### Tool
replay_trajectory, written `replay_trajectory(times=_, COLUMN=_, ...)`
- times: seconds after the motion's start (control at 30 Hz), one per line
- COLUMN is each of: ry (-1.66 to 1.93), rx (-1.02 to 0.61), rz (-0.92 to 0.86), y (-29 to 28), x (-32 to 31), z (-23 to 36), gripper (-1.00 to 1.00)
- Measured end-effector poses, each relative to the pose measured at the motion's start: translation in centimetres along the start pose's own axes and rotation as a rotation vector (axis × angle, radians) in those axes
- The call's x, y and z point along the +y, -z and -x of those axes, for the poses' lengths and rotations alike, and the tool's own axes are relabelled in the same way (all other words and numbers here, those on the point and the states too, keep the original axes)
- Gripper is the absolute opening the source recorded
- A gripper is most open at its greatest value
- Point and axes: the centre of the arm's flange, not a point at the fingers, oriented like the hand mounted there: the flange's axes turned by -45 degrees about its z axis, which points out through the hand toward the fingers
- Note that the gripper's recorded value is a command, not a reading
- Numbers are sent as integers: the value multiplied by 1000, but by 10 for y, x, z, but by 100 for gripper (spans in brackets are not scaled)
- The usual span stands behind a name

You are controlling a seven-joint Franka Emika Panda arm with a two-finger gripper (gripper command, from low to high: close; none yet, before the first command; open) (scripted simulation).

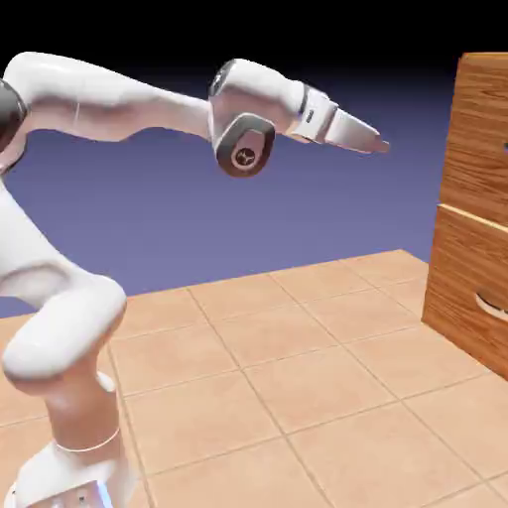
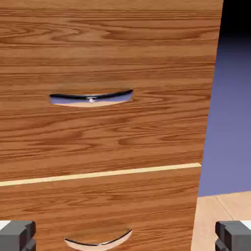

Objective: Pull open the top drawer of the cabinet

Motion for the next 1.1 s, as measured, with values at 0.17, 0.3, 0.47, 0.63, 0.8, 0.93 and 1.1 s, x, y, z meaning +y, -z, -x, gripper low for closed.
replay_trajectory(times=0.17, ry=-33, rx=73, rz=1, y=-7, x=-26, z=-26, gripper=0)
replay_trajectory(times=0.3, ry=-62, rx=116, rz=-8, y=-18, x=-48, z=-39, gripper=0)
replay_trajectory(times=0.47, ry=-107, rx=151, rz=-31, y=-41, x=-74, z=-47, gripper=0)
replay_trajectory(times=0.63, ry=-167, rx=166, rz=-61, y=-72, x=-96, z=-47, gripper=0)
replay_trajectory(times=0.8, ry=-246, rx=166, rz=-97, y=-108, x=-112, z=-39, gripper=0)
replay_trajectory(times=0.93, ry=-325, rx=156, rz=-127, y=-140, x=-120, z=-29, gripper=0)
replay_trajectory(times=1.1, ry=-444, rx=137, rz=-166, y=-180, x=-123, z=-15, gripper=0)
